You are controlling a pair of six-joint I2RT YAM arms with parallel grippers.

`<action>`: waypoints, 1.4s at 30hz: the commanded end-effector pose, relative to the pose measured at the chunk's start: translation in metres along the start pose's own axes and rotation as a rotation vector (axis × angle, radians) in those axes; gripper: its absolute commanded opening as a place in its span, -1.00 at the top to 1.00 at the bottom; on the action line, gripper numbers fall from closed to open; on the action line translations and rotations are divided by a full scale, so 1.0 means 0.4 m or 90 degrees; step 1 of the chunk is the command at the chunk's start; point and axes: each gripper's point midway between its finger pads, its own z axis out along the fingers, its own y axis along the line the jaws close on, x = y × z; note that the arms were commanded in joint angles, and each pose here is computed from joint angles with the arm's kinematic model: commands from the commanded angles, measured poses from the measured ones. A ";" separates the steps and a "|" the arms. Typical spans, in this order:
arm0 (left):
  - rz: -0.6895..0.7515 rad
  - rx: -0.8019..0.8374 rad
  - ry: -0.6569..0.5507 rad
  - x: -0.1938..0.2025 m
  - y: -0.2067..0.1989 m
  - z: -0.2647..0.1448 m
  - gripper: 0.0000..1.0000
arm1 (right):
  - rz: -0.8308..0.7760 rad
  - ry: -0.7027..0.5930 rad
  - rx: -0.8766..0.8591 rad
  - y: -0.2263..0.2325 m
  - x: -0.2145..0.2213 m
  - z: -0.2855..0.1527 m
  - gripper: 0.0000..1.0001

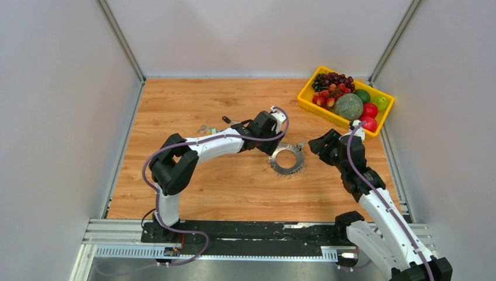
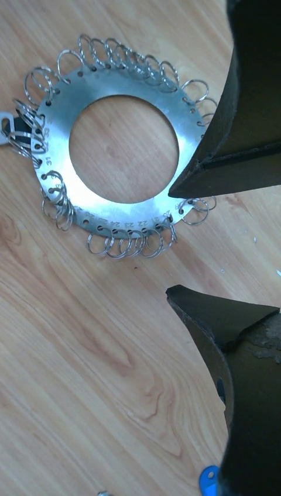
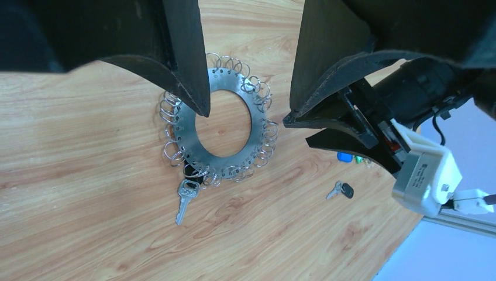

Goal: Remove the keys from the keyring

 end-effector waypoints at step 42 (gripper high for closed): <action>-0.279 0.094 0.059 0.001 0.023 0.168 1.00 | -0.016 -0.009 0.032 -0.035 0.000 0.004 -0.04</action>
